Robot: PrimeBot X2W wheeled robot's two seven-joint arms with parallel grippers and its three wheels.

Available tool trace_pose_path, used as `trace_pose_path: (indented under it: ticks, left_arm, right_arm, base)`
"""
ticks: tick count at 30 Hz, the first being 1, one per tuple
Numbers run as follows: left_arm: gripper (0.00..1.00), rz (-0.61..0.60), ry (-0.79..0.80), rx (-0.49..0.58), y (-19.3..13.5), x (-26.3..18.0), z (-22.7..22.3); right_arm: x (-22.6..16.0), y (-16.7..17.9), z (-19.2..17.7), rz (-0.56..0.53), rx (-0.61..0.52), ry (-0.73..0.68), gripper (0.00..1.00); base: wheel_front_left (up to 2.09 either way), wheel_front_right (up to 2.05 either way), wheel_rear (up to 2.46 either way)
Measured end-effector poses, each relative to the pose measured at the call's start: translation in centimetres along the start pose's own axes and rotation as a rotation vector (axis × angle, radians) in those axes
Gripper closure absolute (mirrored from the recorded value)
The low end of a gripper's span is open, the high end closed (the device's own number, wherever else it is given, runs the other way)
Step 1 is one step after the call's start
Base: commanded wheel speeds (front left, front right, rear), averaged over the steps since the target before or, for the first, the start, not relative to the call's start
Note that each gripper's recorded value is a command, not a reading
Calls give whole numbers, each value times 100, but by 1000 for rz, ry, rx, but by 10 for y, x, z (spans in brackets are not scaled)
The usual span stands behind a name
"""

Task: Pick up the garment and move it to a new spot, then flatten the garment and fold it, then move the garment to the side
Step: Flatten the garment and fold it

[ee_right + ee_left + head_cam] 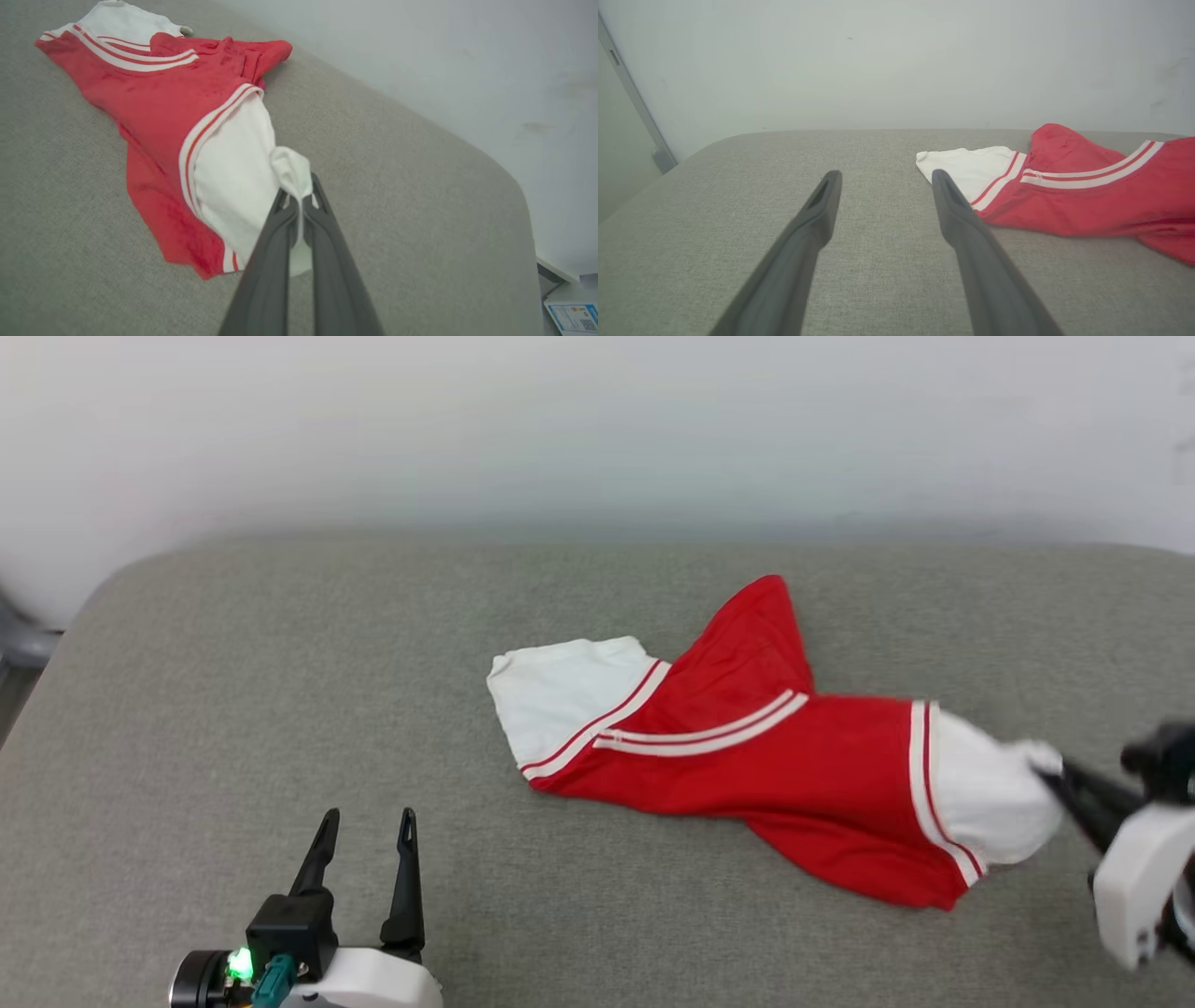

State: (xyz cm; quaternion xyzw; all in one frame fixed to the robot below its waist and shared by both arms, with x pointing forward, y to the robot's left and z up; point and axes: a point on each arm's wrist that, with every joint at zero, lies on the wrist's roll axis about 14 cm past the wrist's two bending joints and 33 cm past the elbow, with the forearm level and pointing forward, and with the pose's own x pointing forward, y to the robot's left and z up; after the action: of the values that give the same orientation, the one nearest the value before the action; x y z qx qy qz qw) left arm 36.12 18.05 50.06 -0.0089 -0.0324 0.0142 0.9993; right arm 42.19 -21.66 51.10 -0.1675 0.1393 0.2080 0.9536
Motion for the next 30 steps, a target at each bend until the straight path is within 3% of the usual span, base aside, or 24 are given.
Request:
trace_pose_path:
  ticks: [12,18,19,20,24,30]
  left_arm:
    - [0,-37,7,-1,-10,-8,-2]
    - [0,-43,19,3,-11,-8,-6]
    - [0,-43,21,3,-11,-8,-7]
    - [0,-43,22,4,-11,-8,-7]
    - [0,-40,22,6,-10,-9,-7]
    - [0,-35,16,6,-9,-11,-5]
  right_arm:
    - [-75,70,-113,-27,287,194,100]
    - [-93,85,-152,-56,340,297,100]
    - [-92,83,-150,-74,360,278,67]
    - [-90,82,-148,-84,373,262,0]
    - [-84,69,-126,-116,376,164,0]
    - [-77,34,-60,-170,317,-49,0]
  base:
    - [0,0,0]
    - [0,0,0]
    - [0,0,0]
    - [0,0,0]
    - [0,0,0]
    - [0,0,0]
